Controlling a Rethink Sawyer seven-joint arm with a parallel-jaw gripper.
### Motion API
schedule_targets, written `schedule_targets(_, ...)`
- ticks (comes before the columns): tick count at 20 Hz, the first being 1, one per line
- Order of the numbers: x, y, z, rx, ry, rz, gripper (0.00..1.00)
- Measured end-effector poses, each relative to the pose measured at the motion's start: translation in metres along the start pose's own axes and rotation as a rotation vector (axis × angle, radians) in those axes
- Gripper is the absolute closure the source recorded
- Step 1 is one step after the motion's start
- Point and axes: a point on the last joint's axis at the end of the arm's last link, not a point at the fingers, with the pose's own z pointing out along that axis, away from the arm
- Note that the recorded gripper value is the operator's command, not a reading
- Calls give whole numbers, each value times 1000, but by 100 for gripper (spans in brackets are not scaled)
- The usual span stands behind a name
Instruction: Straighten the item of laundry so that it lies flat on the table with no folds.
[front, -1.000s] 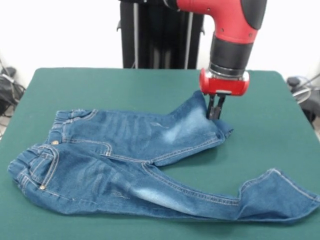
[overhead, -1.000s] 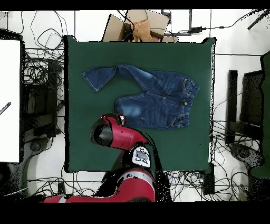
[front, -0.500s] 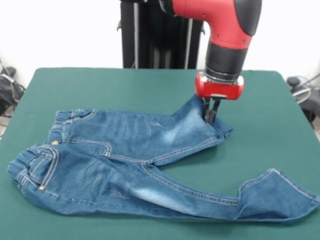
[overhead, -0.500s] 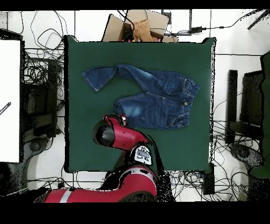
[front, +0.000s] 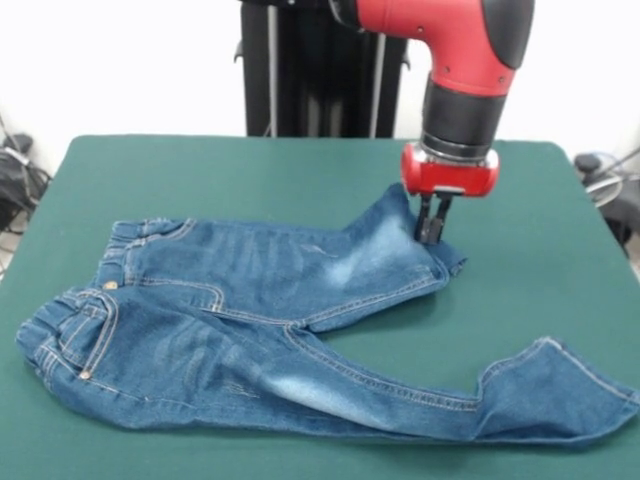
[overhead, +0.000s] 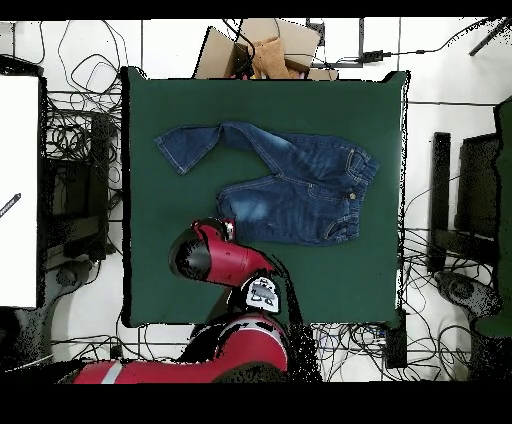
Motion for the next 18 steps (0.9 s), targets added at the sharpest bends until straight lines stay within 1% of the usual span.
schedule_targets(6, 13, 13, -2, 3, -4, -24, 100)
schedule_targets(11, 17, 10, 0, 9, -14, -19, 100)
schedule_targets(18, 26, -2, 13, 22, -11, 3, 100)
